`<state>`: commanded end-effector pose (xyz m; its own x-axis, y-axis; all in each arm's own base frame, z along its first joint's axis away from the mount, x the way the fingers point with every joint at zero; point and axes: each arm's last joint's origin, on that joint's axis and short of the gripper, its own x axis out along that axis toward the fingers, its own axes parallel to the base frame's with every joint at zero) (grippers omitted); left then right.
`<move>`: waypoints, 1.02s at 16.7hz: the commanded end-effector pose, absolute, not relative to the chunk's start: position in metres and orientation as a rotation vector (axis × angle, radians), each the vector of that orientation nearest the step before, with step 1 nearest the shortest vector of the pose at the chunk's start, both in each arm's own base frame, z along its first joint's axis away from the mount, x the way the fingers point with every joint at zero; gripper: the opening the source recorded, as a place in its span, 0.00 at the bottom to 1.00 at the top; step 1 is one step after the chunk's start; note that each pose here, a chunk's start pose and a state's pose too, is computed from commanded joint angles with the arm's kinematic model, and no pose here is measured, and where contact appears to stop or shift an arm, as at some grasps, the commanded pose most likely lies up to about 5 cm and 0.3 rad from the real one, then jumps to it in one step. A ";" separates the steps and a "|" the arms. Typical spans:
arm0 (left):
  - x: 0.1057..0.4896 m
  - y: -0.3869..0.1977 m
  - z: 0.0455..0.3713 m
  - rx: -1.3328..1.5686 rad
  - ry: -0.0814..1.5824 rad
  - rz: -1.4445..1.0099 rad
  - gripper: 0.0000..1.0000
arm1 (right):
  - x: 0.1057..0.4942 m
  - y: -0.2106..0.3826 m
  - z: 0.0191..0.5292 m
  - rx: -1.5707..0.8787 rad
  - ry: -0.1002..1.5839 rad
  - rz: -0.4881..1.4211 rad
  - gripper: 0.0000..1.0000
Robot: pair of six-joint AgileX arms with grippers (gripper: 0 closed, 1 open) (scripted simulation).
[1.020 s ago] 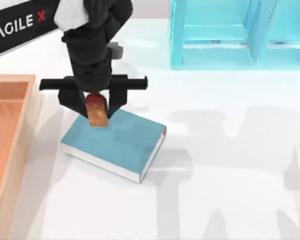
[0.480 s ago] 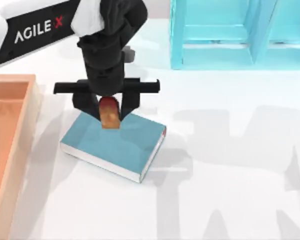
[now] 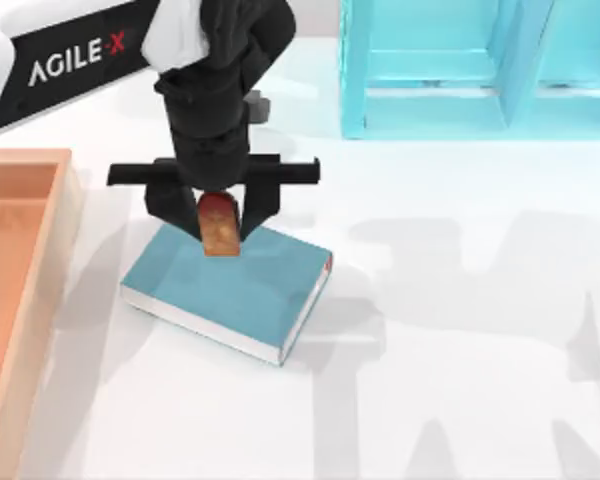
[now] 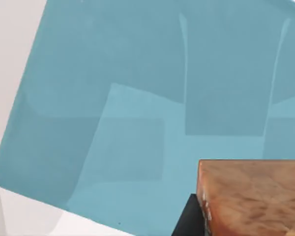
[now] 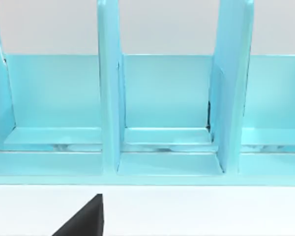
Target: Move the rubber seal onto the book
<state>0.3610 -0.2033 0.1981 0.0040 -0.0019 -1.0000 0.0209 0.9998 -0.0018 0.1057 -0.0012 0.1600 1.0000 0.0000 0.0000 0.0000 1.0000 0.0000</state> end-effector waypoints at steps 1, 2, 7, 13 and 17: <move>0.361 -0.203 0.198 0.015 1.567 -0.018 0.38 | 0.106 -0.001 0.160 0.000 0.000 0.000 1.00; 0.361 -0.203 0.198 0.015 1.567 -0.018 0.45 | 0.106 -0.001 0.160 0.000 0.000 0.000 1.00; 0.361 -0.203 0.198 0.015 1.567 -0.018 0.83 | 0.106 -0.001 0.160 0.000 0.000 0.000 1.00; 0.361 -0.203 0.198 0.015 1.567 -0.018 1.00 | 0.106 -0.001 0.160 0.000 0.000 0.000 1.00; 0.361 -0.203 0.198 0.015 1.567 -0.018 1.00 | 0.106 -0.001 0.160 0.000 0.000 0.000 1.00</move>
<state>0.3610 -0.2033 0.1981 0.0040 -0.0019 -1.0000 0.0209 0.9998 -0.0018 0.1057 -0.0012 0.1600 1.0000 0.0000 0.0000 0.0000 1.0000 0.0000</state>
